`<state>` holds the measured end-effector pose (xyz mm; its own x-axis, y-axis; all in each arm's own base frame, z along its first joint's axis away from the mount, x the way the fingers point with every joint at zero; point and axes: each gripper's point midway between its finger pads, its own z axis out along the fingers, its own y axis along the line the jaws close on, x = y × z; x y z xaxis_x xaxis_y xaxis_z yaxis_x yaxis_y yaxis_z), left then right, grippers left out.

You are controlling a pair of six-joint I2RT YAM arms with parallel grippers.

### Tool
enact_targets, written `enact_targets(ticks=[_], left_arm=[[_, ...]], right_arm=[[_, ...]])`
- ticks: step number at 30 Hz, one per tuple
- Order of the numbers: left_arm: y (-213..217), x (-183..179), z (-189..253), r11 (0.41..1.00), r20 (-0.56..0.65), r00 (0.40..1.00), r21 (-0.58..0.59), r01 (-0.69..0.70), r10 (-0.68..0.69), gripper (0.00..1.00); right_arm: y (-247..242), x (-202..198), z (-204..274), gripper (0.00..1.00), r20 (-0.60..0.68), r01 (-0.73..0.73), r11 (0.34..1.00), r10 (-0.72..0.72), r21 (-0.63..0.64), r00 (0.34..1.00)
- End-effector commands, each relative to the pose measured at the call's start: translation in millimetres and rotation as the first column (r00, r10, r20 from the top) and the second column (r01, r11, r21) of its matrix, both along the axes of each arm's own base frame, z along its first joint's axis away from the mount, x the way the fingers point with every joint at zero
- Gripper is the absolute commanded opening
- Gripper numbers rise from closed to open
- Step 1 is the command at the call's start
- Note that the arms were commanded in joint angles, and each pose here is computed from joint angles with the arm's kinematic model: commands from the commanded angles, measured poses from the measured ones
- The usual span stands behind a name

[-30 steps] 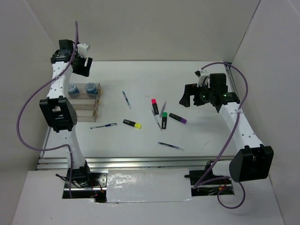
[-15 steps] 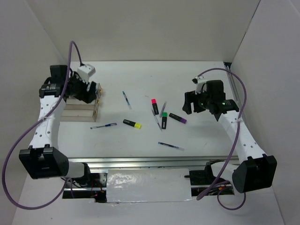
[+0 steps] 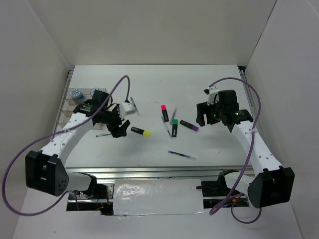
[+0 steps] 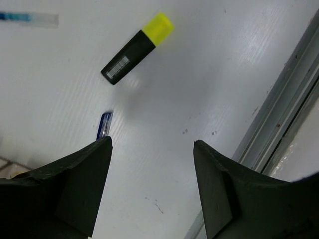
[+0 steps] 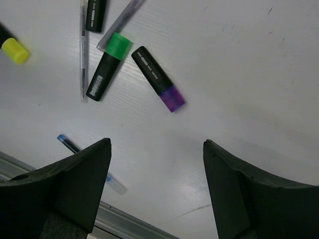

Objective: Sort the stationery into containers
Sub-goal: Pick up the stationery from the center of the board.

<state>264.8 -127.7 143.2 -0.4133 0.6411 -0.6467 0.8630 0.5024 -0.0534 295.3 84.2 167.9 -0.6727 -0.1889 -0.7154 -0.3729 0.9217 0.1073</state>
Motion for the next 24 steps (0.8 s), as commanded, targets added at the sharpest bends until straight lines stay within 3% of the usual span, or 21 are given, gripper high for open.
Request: enact_targets(ticks=[1, 5, 10, 24], left_arm=[[-22.1, 22.2, -3.8, 0.989, 0.094, 0.985, 0.037, 0.145, -0.148, 0.78], [-47.7, 31.3, -24.3, 0.948, 0.054, 0.948, 0.067, 0.311, -0.315, 0.78], [-70.2, 49.8, -32.7, 0.902, 0.075, 0.901, 0.105, 0.419, -0.428, 0.77], [-94.0, 62.1, -109.1, 0.831, -0.004, 0.854, 0.229, 0.506, -0.519, 0.72]], right_arm=[[2.3, -3.1, 11.9, 0.81, 0.028, -0.021, 1.000, 0.021, -0.010, 0.999], [5.3, -4.7, 12.6, 0.81, 0.014, -0.037, 0.999, 0.038, -0.022, 0.999], [13.1, -4.2, 4.7, 0.82, -0.013, -0.066, 0.998, 0.066, -0.021, 0.998], [17.0, 1.6, 2.1, 0.84, -0.054, -0.079, 0.997, 0.079, 0.007, 0.995]])
